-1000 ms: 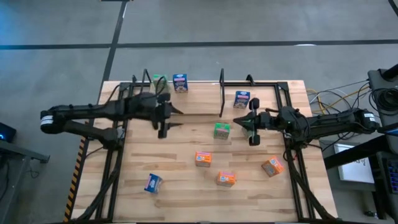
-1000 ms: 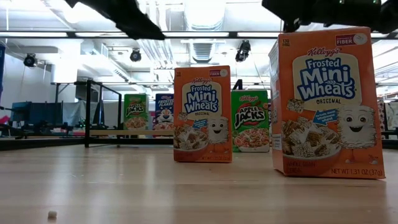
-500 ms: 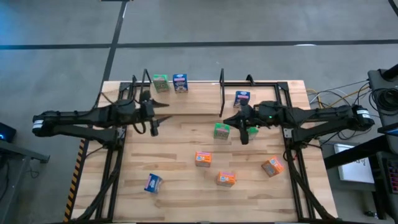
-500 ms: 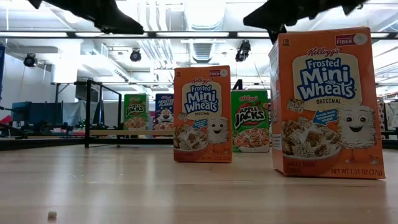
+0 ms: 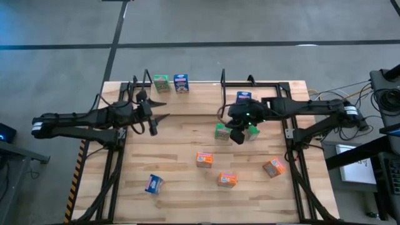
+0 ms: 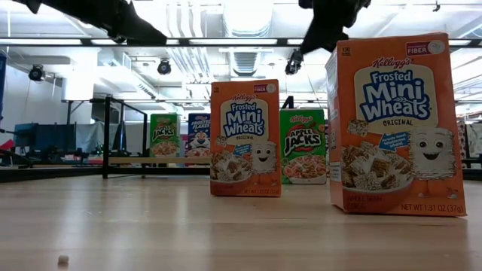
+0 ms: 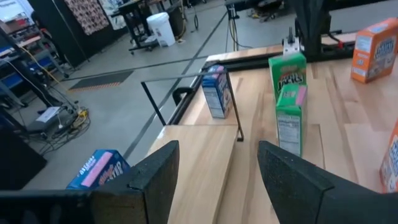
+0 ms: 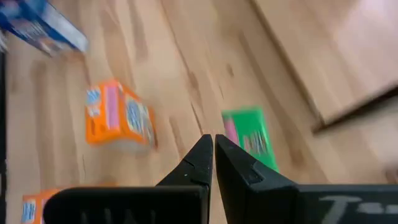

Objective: Stack cereal on shelf
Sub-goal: Put the top right orange cereal box on the shelf

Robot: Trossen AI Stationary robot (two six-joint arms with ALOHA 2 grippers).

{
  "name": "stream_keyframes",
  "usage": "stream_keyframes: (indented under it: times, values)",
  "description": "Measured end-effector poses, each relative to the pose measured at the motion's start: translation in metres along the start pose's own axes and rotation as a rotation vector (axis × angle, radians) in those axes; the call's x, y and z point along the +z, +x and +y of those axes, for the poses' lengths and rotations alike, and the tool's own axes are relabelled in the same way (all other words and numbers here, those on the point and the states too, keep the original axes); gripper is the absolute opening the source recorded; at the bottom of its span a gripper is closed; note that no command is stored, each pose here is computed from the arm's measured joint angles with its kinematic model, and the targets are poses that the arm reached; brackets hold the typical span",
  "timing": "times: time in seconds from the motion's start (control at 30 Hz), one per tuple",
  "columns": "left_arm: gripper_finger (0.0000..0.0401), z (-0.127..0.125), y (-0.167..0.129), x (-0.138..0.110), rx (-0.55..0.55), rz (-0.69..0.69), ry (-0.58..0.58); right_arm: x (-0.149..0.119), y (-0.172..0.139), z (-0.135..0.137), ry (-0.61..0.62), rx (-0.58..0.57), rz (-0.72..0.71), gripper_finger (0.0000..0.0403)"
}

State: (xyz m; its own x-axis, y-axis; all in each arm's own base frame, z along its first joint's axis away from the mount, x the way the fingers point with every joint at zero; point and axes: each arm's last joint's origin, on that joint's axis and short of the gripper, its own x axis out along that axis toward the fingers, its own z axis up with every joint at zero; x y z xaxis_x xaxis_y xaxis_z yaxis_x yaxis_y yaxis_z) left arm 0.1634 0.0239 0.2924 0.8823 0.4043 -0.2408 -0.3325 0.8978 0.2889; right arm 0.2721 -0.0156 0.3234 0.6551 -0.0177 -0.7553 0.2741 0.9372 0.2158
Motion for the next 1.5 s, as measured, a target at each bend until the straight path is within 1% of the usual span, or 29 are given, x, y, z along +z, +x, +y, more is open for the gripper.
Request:
stream_keyframes:
  times: [0.13, 0.23, 0.3, 0.4, 0.57, 0.67, 0.8, 0.9, 1.03, 1.17, 1.27, 1.4, 1.5]
  values:
    - [0.0201, -0.001, 0.001, -0.002, -0.001, 0.006, 0.002, 0.004, 0.001, -0.001, 0.107, -0.068, 0.173, 0.0009]
    - [0.0201, 0.0, 0.0, 0.0, 0.0, -0.002, -0.002, 0.005, 0.004, -0.005, 0.167, -0.12, 0.267, 0.0009]
    - [0.0201, 0.0, 0.0, 0.001, 0.001, -0.003, -0.002, 0.006, 0.007, -0.011, 0.183, -0.148, 0.311, 0.0009]
    - [0.0201, 0.0, 0.0, 0.001, 0.001, -0.003, -0.001, 0.006, 0.01, -0.025, 0.172, -0.183, 0.37, 0.0009]
    - [0.0201, 0.0, 0.0, 0.001, 0.001, -0.003, -0.001, 0.011, 0.007, -0.062, 0.149, -0.223, 0.395, 0.0009]
    - [0.0201, 0.0, 0.0, 0.001, 0.001, -0.003, 0.0, 0.013, 0.001, -0.085, 0.113, -0.239, 0.395, 0.0009]
    - [0.0201, 0.0, 0.0, 0.001, 0.001, -0.003, 0.0, 0.014, -0.006, -0.108, 0.078, -0.255, 0.392, 0.0009]
    - [0.0201, 0.0, 0.0, 0.001, 0.001, -0.003, 0.0, 0.014, -0.009, -0.118, 0.09, -0.266, 0.39, 0.0009]
    - [0.0201, 0.0, 0.0, 0.001, 0.0, -0.002, -0.001, 0.013, -0.011, -0.12, 0.105, -0.271, 0.391, 0.0009]
    - [0.0201, 0.0, 0.0, 0.001, 0.0, -0.002, -0.002, 0.012, -0.014, -0.119, 0.232, -0.295, 0.386, 0.0009]
    - [0.0201, 0.0, 0.0, 0.001, 0.001, -0.002, -0.002, 0.011, -0.023, -0.117, 0.382, -0.314, 0.423, 0.0009]
    - [0.0201, 0.0, 0.0, 0.001, 0.001, -0.003, -0.003, 0.005, -0.037, -0.105, 0.585, -0.256, 0.53, 0.0009]
    - [0.0201, 0.0, 0.0, 0.001, 0.001, -0.002, -0.002, 0.001, -0.042, -0.086, 0.665, -0.199, 0.58, 0.0009]
